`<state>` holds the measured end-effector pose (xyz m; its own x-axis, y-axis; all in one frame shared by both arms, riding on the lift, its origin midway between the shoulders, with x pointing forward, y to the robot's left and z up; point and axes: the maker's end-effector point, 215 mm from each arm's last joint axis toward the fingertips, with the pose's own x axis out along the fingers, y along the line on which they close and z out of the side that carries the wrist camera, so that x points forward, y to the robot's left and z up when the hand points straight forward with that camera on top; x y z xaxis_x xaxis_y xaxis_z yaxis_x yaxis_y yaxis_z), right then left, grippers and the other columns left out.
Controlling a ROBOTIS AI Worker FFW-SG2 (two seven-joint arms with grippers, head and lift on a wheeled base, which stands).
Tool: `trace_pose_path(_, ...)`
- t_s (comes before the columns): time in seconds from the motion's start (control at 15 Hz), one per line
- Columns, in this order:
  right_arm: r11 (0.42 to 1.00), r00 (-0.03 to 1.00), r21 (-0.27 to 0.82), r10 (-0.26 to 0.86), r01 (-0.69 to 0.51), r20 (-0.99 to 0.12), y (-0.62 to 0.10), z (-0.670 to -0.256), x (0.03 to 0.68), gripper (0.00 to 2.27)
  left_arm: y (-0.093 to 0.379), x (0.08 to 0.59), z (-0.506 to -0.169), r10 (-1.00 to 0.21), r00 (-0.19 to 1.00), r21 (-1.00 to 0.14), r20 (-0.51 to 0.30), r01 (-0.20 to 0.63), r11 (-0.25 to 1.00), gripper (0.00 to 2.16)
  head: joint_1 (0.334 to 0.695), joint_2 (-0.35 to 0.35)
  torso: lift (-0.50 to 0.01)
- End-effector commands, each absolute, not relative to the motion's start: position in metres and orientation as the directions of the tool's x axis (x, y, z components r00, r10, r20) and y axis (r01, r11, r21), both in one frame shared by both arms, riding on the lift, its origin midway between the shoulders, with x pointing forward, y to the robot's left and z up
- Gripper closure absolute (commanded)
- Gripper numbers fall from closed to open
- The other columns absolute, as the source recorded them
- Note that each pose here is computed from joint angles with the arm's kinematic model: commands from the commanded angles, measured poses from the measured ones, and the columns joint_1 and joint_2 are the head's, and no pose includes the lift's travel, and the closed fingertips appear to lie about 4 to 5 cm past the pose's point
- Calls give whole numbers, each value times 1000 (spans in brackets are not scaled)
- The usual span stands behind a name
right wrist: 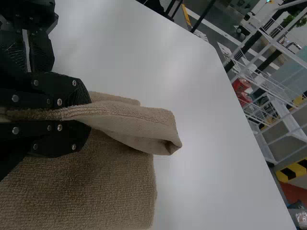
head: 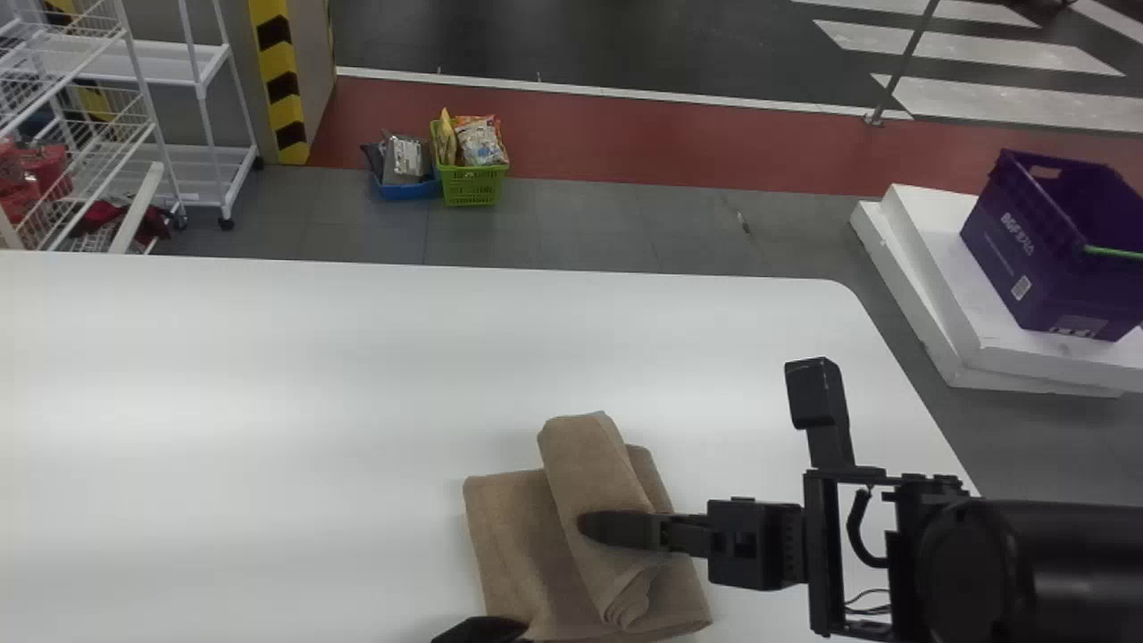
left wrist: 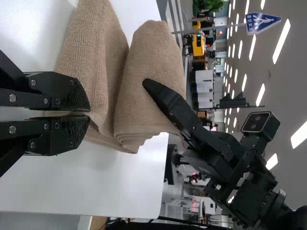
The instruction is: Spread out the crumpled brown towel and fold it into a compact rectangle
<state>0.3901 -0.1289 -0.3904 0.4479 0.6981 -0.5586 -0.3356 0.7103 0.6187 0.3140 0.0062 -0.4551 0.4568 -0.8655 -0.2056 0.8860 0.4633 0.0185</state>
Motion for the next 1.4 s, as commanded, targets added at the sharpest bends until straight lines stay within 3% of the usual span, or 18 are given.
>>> trace_pose_path(0.0, 719, 451, 609, 690, -336, -566, -134, -390, 390, 1052, 6, 315, -455, -866, 457, 19, -204, 886, 464, 1058, 695, -200, -127)
trace_pose_path(0.27, 717, 392, 603, 696, -348, -601, -110, -408, 384, 1052, 4, 314, -454, -867, 455, 18, -203, 887, 461, 1058, 695, -203, -127)
trace_pose_path(0.73, 707, 346, 604, 707, -368, -617, -88, -418, 380, 1038, 5, 314, -453, -867, 457, 22, -201, 887, 462, 1058, 695, -141, -127)
trace_pose_path(0.8, 706, 345, 605, 708, -367, -616, -87, -418, 379, 961, 5, 314, -453, -867, 456, 23, -202, 887, 462, 1058, 695, -139, -127)
trace_pose_path(0.93, 706, 342, 607, 708, -364, -618, -87, -420, 377, 188, 6, 314, -454, -866, 457, 21, -202, 886, 463, 1058, 695, -137, -127)
trace_pose_path(1.0, 704, 338, 611, 710, -363, -618, -87, -421, 375, 22, 5, 314, -454, -867, 456, 21, -202, 887, 462, 1058, 695, -137, -127)
trace_pose_path(1.33, 697, 378, 624, 716, -353, -587, -100, -408, 376, 36, 22, 321, -454, -851, 483, 23, -207, 872, 489, 1058, 695, -140, -127)
